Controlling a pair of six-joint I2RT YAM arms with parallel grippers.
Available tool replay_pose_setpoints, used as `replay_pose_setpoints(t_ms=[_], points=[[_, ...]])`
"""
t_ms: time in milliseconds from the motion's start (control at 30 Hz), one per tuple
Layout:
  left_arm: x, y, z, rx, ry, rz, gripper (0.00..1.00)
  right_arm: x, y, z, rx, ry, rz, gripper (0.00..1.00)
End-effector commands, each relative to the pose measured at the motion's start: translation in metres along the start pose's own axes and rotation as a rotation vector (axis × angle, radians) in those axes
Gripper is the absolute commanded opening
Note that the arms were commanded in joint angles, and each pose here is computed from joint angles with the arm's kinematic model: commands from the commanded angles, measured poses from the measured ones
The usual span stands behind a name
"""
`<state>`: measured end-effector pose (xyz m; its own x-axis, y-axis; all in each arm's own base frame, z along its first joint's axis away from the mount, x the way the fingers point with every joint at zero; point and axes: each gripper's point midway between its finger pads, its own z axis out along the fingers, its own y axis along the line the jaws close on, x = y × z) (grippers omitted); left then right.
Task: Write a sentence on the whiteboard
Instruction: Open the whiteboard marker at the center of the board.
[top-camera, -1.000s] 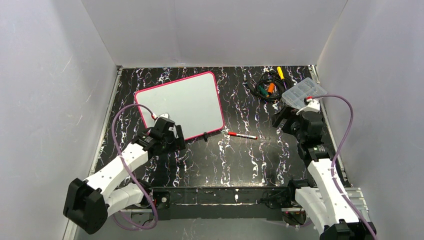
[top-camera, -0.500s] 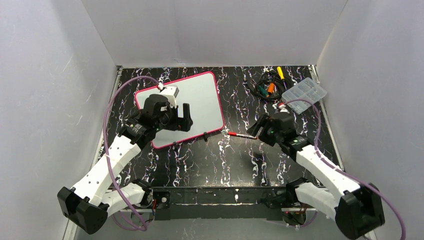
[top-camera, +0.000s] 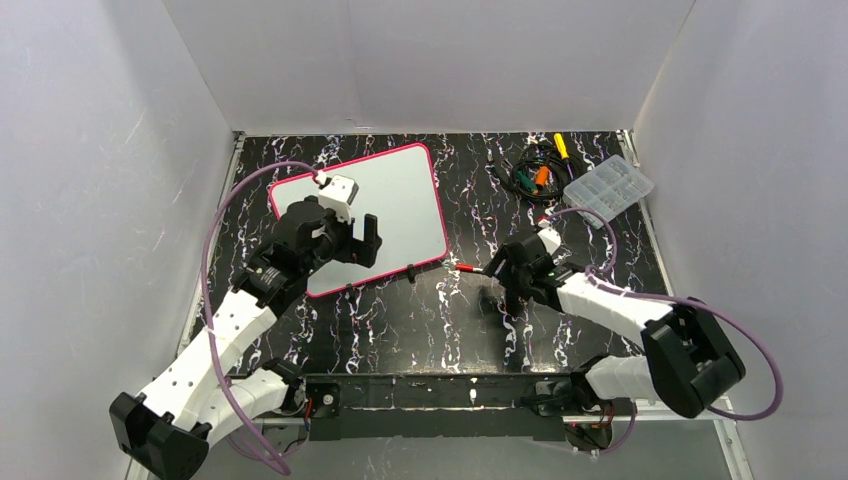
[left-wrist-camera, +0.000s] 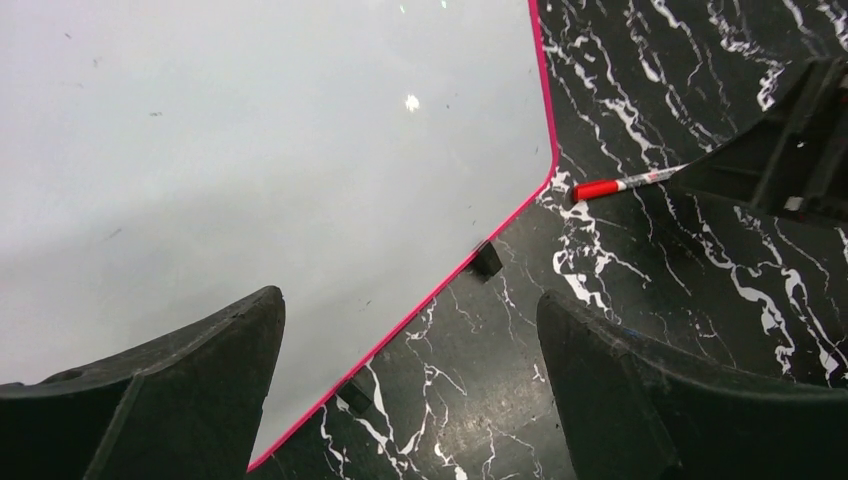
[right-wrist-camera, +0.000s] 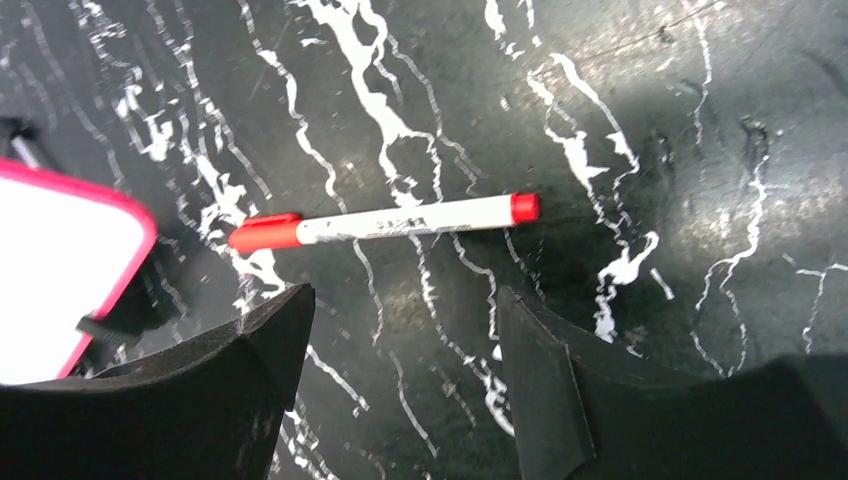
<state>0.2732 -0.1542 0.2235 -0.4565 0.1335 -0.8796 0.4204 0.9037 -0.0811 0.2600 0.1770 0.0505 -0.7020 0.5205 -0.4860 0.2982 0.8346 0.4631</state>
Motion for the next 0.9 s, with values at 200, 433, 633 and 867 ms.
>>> replay_pose_setpoints(t_ms=[200, 433, 633, 867], points=[[-0.021, -0.006, -0.01, 0.041, -0.103, 0.007, 0.95, -0.035, 0.013, 0.027, 0.081, -0.149, 0.006, 0.75], [-0.02, -0.006, -0.01, 0.042, -0.101, -0.001, 0.95, -0.05, 0.012, 0.042, 0.148, -0.201, -0.07, 0.73], [-0.018, -0.014, -0.009, 0.086, -0.093, -0.01, 0.95, -0.051, 0.02, 0.062, 0.166, -0.185, -0.146, 0.66], [-0.019, -0.015, -0.009, 0.089, -0.095, -0.016, 0.95, -0.052, 0.013, 0.073, 0.262, -0.155, -0.24, 0.58]])
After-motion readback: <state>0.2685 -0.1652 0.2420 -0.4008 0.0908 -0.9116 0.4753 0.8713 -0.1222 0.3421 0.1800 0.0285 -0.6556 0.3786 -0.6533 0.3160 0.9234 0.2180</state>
